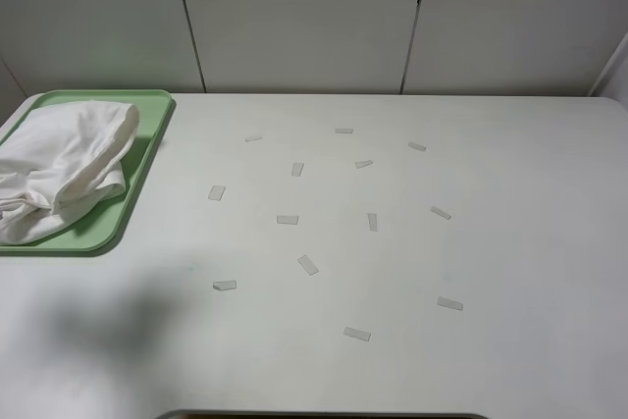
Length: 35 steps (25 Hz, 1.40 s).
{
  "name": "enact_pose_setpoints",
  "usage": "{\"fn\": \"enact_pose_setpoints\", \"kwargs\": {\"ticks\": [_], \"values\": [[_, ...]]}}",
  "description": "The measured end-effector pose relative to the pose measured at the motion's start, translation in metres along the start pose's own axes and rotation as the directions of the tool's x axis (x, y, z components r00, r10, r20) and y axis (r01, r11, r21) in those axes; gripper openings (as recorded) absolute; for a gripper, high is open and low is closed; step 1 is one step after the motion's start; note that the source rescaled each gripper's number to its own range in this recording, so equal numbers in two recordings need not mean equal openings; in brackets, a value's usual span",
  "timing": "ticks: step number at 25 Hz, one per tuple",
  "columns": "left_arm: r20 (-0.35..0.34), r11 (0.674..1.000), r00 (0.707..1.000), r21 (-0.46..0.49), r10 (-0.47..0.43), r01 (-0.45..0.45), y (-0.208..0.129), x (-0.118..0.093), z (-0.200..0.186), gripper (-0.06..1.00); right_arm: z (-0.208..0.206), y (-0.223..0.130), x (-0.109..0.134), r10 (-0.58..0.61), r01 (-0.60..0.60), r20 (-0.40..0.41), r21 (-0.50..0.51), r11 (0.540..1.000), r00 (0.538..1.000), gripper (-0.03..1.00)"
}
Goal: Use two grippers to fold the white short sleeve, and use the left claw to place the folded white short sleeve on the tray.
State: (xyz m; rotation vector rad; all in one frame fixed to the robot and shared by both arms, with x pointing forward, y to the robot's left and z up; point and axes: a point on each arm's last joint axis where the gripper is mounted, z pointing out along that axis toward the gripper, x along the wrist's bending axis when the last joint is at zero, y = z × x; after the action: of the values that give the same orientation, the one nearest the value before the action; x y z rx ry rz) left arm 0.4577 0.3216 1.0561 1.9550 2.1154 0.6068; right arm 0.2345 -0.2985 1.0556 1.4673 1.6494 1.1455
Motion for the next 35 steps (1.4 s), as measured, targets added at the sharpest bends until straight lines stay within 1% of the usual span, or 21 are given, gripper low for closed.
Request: {"fn": "enact_pose_setpoints", "kwargs": {"ticks": [2, 3, 4, 5, 8, 9, 10, 16, 18, 20, 25, 26, 28, 32, 35], "values": [[0.006, 1.0, 1.0, 0.01, 0.001, -0.001, -0.005, -0.001, -0.008, 0.88, 0.0, 0.0, 0.0, 0.0, 0.0, 0.0, 0.0, 1.0, 1.0, 1.0], [0.038, 1.0, 0.999, 0.006, 0.004, -0.004, -0.014, -0.006, -0.023, 0.88, 0.0, 0.0, 0.0, 0.0, 0.0, 0.0, 0.0, 1.0, 1.0, 1.0], [0.038, 1.0, 0.999, 0.006, 0.004, -0.004, -0.014, -0.006, -0.023, 0.88, 0.0, 0.0, 0.0, 0.0, 0.0, 0.0, 0.0, 1.0, 1.0, 1.0], [0.07, 1.0, 0.997, 0.013, 0.012, -0.013, -0.022, -0.012, -0.034, 0.88, 0.0, 0.0, 0.0, 0.0, 0.0, 0.0, 0.0, 1.0, 1.0, 1.0], [0.095, 0.997, 0.994, 0.05, 0.061, -0.066, -0.034, -0.016, -0.047, 0.88, 0.0, 0.0, 0.0, 0.0, 0.0, 0.0, 0.0, 1.0, 1.0, 1.0], [0.095, 0.997, 0.994, 0.05, 0.061, -0.066, -0.034, -0.016, -0.047, 0.88, 0.0, 0.0, 0.0, 0.0, 0.0, 0.0, 0.0, 1.0, 1.0, 1.0], [0.102, 0.994, 0.992, 0.073, 0.079, -0.087, -0.042, -0.017, -0.053, 0.88, 0.0, 0.0, 0.0, 0.0, 0.0, 0.0, 0.0, 1.0, 1.0, 1.0], [0.117, 0.993, 0.99, 0.085, 0.076, -0.086, -0.05, -0.017, -0.061, 0.88, 0.0, 0.0, 0.0, 0.0, 0.0, 0.0, 0.0, 1.0, 1.0, 1.0], [0.147, 0.993, 0.987, 0.088, 0.063, -0.077, -0.056, -0.017, -0.068, 0.88, 0.0, 0.0, 0.0, 0.0, 0.0, 0.0, 0.0, 1.0, 1.0, 1.0], [0.154, 0.991, 0.986, 0.107, 0.059, -0.076, -0.065, -0.016, -0.075, 0.88, 0.0, 0.0, 0.0, 0.0, 0.0, 0.0, 0.0, 1.0, 1.0, 1.0], [0.165, 0.996, 0.984, 0.052, 0.062, -0.071, -0.081, -0.012, -0.085, 0.88, 0.0, 0.0, 0.0, 0.0, 0.0, 0.0, 0.0, 1.0, 1.0, 1.0], [0.165, 0.996, 0.984, 0.052, 0.062, -0.071, -0.081, -0.012, -0.085, 0.88, 0.0, 0.0, 0.0, 0.0, 0.0, 0.0, 0.0, 1.0, 1.0, 1.0], [0.166, 0.997, 0.984, 0.039, 0.061, -0.069, -0.092, -0.01, -0.085, 0.88, 0.0, 0.0, 0.0, 0.0, 0.0, 0.0, 0.0, 1.0, 1.0, 1.0], [0.172, 0.998, 0.983, -0.03, 0.058, -0.054, -0.121, -0.005, -0.089, 0.96, 0.0, 0.0, 0.0, 0.0, 0.0, 0.0, 0.0, 1.0, 1.0, 1.0], [0.177, 0.995, 0.983, -0.091, 0.056, -0.041, -0.14, -0.002, -0.093, 0.99, 0.0, 0.0, 0.0, 0.0, 0.0, 0.0, 0.0, 1.0, 1.0, 1.0]]}}
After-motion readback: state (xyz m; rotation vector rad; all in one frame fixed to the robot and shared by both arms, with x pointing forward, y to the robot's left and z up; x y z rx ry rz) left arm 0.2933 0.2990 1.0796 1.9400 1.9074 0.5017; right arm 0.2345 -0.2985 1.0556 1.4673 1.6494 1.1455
